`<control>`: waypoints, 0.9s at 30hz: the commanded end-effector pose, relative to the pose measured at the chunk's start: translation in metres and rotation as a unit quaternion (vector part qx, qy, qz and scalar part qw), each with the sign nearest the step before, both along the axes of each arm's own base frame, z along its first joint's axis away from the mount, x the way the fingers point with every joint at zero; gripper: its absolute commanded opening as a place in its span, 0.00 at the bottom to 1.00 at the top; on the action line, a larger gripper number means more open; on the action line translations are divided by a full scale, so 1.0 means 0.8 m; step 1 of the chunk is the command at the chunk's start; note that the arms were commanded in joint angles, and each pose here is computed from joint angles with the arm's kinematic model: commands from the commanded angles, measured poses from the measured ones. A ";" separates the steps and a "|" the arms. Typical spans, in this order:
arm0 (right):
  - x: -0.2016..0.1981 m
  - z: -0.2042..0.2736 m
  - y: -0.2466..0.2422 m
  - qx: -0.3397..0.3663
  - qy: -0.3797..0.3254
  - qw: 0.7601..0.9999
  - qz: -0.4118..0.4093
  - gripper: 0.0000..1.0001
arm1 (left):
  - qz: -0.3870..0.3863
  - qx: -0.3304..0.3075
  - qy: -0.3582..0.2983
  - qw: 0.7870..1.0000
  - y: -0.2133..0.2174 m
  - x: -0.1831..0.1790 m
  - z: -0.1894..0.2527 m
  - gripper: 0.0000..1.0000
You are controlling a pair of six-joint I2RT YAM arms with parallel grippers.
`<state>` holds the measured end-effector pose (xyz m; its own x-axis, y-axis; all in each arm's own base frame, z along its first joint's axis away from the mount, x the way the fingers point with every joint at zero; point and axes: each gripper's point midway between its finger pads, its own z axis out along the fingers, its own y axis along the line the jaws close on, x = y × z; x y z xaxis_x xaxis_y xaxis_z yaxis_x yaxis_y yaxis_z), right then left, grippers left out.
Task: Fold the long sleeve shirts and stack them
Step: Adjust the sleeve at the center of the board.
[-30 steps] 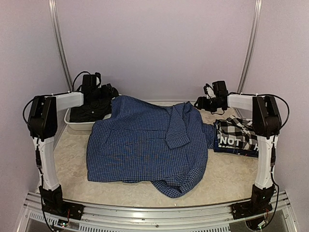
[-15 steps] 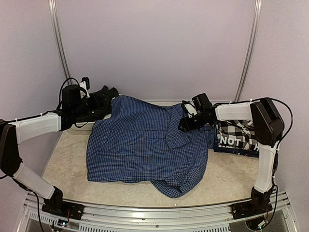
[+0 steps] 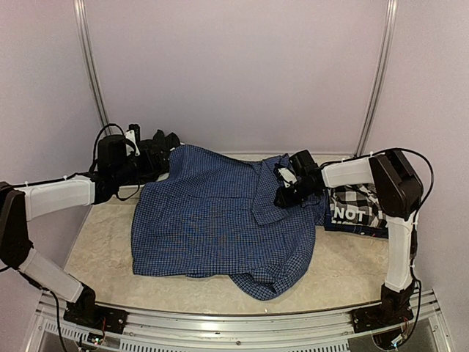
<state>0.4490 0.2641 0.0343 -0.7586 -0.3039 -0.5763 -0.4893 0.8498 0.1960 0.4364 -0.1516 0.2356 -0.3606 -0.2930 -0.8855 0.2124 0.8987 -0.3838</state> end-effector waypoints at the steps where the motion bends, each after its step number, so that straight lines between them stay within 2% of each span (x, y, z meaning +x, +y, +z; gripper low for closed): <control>1: -0.001 -0.004 0.006 0.012 0.011 1.000 0.007 0.23 | 0.000 0.008 -0.003 1.000 0.000 -0.003 -0.005 0.95; 6: 0.003 0.030 0.011 0.029 -0.005 1.000 0.009 0.00 | 0.001 0.013 0.000 1.000 0.002 -0.006 -0.009 0.96; 10: 0.012 0.083 0.016 0.046 -0.040 0.998 0.009 0.00 | 0.000 0.012 -0.002 1.000 0.002 -0.010 -0.008 0.96; 15: 0.050 0.145 0.019 0.055 -0.095 0.994 -0.007 0.00 | 0.001 0.010 -0.002 1.000 0.003 -0.013 -0.008 0.96; 21: 0.123 0.193 0.020 0.086 -0.147 0.985 -0.031 0.00 | -0.001 0.008 0.003 1.000 0.002 -0.017 -0.014 0.96; 27: 0.199 0.204 0.003 0.113 -0.171 0.976 -0.072 0.00 | -0.002 0.009 0.006 1.000 0.000 -0.018 -0.018 0.96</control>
